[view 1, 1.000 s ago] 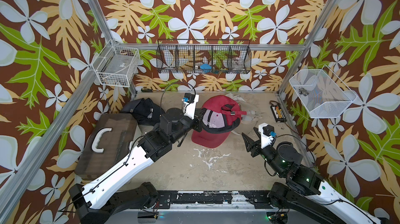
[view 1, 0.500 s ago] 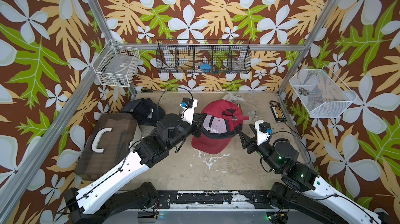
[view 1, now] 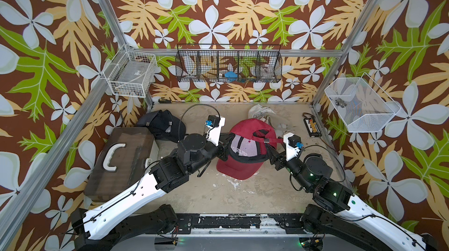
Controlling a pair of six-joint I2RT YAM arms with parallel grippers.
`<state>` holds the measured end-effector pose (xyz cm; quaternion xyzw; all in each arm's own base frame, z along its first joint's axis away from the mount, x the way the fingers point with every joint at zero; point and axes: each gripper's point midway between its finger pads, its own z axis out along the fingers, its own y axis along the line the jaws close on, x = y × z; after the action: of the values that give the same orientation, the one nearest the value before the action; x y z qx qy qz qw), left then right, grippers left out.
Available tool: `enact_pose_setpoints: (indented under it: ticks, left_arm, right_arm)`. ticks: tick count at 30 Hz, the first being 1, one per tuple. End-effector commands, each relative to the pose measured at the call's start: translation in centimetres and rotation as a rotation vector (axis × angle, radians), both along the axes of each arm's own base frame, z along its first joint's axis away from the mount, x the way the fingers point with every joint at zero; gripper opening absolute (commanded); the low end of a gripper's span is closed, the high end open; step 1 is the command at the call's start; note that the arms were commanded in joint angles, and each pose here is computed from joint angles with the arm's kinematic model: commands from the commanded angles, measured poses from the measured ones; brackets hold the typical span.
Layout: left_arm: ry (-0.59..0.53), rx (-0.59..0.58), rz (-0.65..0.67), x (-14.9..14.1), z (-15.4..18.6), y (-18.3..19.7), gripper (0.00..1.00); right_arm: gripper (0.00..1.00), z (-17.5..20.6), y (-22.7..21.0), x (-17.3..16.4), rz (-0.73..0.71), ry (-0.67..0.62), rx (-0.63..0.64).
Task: Open the adjustable buckle of the baseball cap
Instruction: Pick up the baseball cap.
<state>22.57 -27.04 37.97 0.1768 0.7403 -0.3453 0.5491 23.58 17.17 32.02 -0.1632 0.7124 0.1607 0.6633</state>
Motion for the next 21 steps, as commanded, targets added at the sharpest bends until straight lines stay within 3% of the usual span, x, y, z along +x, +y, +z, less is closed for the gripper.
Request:
enact_pose_setpoints:
  ticks: [1,7,14,21]
  left_arm:
    - [-0.009,-0.016,0.006,-0.2,0.4,0.0,0.0]
    - [-0.008,-0.022,0.003,-0.4,0.5,0.0,0.0]
    - [-0.002,-0.023,-0.009,-0.7,0.4,-0.2,0.0]
    - [0.017,0.0,-0.038,-1.0,-0.8,-0.8,0.0]
  right_arm:
    - [0.64,1.1,-0.2,0.1,-0.015,-0.037,0.021]
    - [0.51,1.2,-0.4,-0.1,-0.01,-0.045,0.023]
    - [0.19,1.9,-0.8,-0.4,-0.01,-0.067,0.041]
    - [0.07,2.7,-1.3,-0.8,-0.011,-0.09,0.061]
